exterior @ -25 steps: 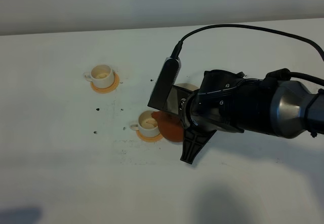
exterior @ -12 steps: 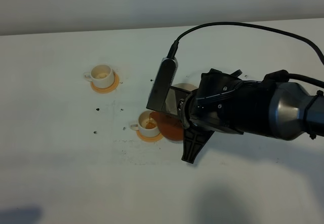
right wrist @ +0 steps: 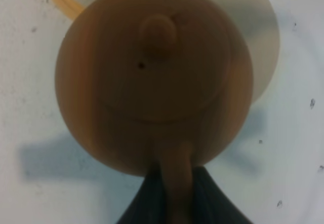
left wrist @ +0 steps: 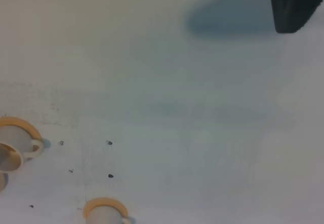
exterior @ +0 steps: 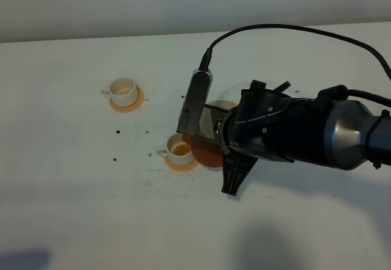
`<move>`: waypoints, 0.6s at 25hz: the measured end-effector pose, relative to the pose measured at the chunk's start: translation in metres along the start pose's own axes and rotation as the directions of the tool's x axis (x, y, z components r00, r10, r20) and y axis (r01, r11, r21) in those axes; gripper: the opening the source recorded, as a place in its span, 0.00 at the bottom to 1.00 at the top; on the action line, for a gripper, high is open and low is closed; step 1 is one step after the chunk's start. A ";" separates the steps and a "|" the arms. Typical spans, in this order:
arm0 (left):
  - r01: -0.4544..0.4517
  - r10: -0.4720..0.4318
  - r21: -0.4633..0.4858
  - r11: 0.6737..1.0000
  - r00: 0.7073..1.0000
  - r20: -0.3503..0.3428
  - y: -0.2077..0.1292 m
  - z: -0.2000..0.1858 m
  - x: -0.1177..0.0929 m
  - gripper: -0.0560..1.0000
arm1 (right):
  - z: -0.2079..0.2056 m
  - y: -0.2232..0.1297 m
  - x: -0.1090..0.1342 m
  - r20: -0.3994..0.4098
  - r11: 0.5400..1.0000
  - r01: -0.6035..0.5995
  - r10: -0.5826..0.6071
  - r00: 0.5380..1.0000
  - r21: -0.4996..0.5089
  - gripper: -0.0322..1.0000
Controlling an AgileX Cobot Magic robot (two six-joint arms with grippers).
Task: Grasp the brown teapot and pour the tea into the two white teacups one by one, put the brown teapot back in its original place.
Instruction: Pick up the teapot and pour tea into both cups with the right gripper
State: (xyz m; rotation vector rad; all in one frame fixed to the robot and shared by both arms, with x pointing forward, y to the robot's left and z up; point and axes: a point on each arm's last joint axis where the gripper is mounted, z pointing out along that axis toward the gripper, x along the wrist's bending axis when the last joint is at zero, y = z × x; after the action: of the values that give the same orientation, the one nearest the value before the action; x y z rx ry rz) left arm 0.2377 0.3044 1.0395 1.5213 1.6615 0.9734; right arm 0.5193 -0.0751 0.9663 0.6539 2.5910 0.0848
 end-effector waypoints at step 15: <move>0.000 0.000 0.000 1.000 1.000 0.000 0.000 0.000 0.000 0.39 | -0.002 0.002 0.002 0.044 0.996 0.087 -0.087 0.995 0.008 0.11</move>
State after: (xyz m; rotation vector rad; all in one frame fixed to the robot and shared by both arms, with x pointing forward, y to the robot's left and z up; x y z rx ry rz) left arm 0.2377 0.3044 1.0395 1.5213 1.6615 0.9734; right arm 0.5176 -0.0726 0.9679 0.5380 2.5743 0.0350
